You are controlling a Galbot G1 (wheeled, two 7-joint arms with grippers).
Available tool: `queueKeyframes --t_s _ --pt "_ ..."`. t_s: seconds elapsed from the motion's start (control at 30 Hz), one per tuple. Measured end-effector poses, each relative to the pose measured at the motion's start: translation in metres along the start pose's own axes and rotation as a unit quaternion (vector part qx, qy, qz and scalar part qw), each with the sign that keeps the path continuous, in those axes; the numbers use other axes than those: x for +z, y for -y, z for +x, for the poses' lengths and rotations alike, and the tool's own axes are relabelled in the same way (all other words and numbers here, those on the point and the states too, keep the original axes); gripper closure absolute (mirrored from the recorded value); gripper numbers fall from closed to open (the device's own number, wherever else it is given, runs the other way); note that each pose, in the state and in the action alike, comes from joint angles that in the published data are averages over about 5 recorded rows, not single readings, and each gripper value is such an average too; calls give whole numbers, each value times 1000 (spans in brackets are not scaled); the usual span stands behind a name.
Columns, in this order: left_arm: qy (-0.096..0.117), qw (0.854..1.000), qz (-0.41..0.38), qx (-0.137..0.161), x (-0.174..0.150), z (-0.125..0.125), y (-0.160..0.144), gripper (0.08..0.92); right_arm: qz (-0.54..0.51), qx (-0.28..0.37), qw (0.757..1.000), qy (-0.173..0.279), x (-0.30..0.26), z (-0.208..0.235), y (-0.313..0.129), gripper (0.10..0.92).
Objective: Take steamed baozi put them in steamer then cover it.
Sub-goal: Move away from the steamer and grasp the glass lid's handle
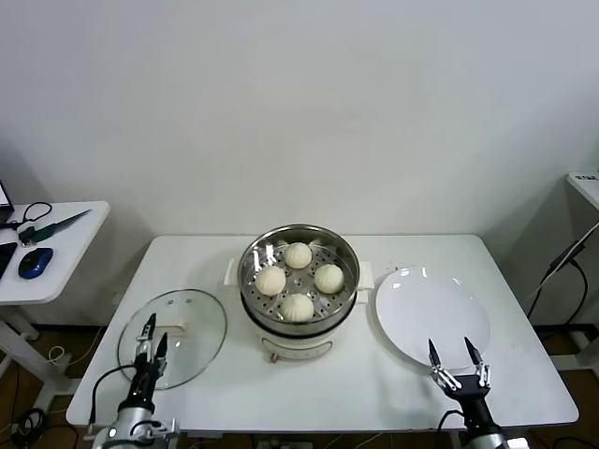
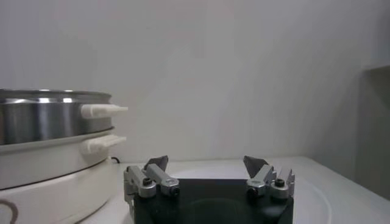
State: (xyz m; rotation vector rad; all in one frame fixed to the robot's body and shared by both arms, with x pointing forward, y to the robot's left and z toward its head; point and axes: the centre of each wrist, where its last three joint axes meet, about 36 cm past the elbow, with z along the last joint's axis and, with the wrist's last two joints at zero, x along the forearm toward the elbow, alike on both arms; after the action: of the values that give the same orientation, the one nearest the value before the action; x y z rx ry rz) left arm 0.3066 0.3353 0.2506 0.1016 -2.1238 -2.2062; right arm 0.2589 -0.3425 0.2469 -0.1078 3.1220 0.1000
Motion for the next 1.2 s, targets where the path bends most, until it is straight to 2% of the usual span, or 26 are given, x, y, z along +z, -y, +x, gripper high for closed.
queueKeyframes --t_s 0.27,0.5,0.6,1.2 --pt "-5 1000 -24 2 5 -26 7 177 -1 1 1000 -1 2 4 -3 200" --pt "-7 1000 -28 8 8 -35 15 188 -5 1 1000 2 4 6 -7 200" --pt "-7 1000 -27 6 9 -39 18 247 -7 2 1000 3 5 6 -9 200" --pt "15 1000 -26 11 18 -44 27 766 -7 2 1000 7 7 7 -14 200"
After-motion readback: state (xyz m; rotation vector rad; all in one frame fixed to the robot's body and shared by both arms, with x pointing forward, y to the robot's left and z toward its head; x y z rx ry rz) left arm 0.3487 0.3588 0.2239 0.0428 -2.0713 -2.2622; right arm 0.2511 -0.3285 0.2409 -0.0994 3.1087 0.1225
